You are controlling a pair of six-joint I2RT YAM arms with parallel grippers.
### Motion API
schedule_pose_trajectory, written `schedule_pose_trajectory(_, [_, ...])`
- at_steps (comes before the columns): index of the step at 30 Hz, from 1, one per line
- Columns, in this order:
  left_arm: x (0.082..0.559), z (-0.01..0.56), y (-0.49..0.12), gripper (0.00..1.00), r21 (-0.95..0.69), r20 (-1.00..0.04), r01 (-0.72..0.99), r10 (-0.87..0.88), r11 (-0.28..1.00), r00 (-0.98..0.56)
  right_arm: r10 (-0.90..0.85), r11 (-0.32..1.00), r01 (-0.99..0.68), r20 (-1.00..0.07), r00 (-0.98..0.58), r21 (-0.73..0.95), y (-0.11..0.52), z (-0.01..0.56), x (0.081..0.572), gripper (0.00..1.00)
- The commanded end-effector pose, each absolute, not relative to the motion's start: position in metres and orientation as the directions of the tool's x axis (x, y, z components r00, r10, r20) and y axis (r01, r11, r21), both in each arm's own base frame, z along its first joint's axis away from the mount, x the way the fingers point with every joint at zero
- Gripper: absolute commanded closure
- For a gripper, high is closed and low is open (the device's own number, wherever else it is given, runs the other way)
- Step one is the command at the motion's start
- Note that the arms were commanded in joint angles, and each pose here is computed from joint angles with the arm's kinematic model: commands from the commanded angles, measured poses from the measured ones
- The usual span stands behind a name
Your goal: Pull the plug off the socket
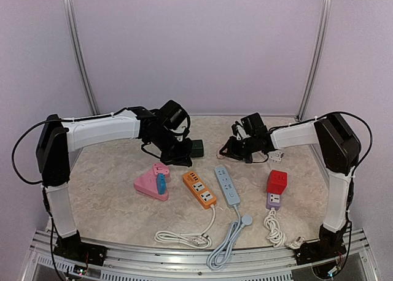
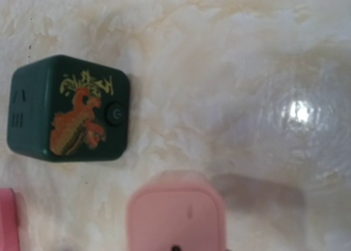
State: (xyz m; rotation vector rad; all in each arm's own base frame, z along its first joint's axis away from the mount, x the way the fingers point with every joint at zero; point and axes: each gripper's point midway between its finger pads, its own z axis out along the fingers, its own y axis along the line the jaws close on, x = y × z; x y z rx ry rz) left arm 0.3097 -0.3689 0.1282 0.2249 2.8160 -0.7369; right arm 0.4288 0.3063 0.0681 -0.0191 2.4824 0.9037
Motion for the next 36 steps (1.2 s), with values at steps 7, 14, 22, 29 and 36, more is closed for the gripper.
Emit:
schedule_pose_trajectory(7, [0.314,0.135,-0.371,1.0,-0.479,-0.267,0.203,0.079,0.854,-0.961,0.154,0.803,-0.149,-0.443,-0.883,0.577,0.292,0.058,0.431,0.6])
schedule_pose_trajectory(14, [0.316,0.132,-0.375,1.0,-0.481,-0.26,0.201,0.08,0.853,-0.962,0.138,0.842,-0.142,-0.462,-0.876,0.521,0.279,0.061,0.43,0.53])
schedule_pose_trajectory(22, [0.321,0.131,-0.38,1.0,-0.484,-0.263,0.203,0.08,0.851,-0.961,0.096,0.903,-0.152,-0.531,-0.842,0.403,0.255,0.091,0.424,0.38])
schedule_pose_trajectory(29, [0.324,0.13,-0.383,1.0,-0.486,-0.264,0.203,0.079,0.85,-0.961,0.058,0.949,-0.135,-0.582,-0.811,0.283,0.222,0.12,0.4,0.19])
schedule_pose_trajectory(36, [0.326,0.13,-0.387,1.0,-0.494,-0.269,0.215,0.087,0.842,-0.959,0.047,0.977,-0.085,-0.584,-0.81,0.196,0.185,0.133,0.36,0.11])
